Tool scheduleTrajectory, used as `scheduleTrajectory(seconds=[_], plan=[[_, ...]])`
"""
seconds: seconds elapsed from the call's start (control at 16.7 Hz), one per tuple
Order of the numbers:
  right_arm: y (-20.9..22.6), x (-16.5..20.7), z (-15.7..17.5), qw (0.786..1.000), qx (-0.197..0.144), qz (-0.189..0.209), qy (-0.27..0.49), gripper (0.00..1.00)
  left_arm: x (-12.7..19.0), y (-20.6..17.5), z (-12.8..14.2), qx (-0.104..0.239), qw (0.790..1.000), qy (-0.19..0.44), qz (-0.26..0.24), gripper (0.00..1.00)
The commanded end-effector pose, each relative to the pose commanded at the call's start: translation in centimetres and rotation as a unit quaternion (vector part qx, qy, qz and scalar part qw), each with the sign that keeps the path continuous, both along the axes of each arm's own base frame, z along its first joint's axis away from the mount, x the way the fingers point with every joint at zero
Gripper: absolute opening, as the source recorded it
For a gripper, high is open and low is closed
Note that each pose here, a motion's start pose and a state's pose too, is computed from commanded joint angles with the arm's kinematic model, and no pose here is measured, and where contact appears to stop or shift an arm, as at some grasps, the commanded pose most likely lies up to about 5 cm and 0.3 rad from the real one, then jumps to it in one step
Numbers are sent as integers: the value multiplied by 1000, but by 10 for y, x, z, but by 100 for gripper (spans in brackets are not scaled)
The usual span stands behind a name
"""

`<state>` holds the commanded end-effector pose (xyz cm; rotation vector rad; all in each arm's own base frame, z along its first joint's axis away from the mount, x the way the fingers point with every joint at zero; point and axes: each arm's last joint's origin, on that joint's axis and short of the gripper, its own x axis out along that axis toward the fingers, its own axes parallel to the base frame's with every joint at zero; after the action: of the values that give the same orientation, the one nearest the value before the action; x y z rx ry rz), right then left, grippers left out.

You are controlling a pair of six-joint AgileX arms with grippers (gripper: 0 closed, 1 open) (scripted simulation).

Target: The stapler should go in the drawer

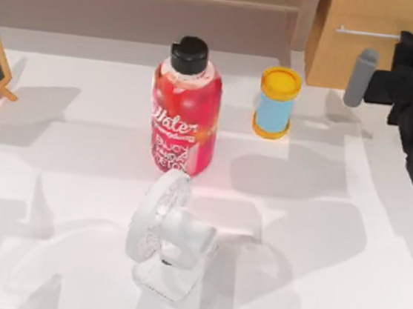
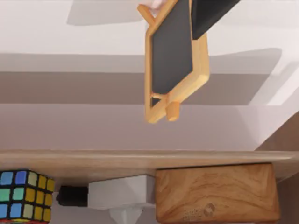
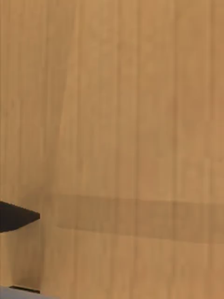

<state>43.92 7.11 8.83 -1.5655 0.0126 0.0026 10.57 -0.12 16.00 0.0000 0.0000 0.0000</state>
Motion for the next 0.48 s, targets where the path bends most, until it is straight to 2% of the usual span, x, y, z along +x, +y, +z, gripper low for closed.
scheduleTrajectory(seconds=[0.3, 0.48], plan=[[0, 0, 0, 1000, 0, 0, 0, 98, 0, 0, 0, 0, 1000, 0, 0, 100], [0, 0, 0, 1000, 0, 0, 0, 100, 0, 0, 0, 0, 1000, 0, 0, 100]])
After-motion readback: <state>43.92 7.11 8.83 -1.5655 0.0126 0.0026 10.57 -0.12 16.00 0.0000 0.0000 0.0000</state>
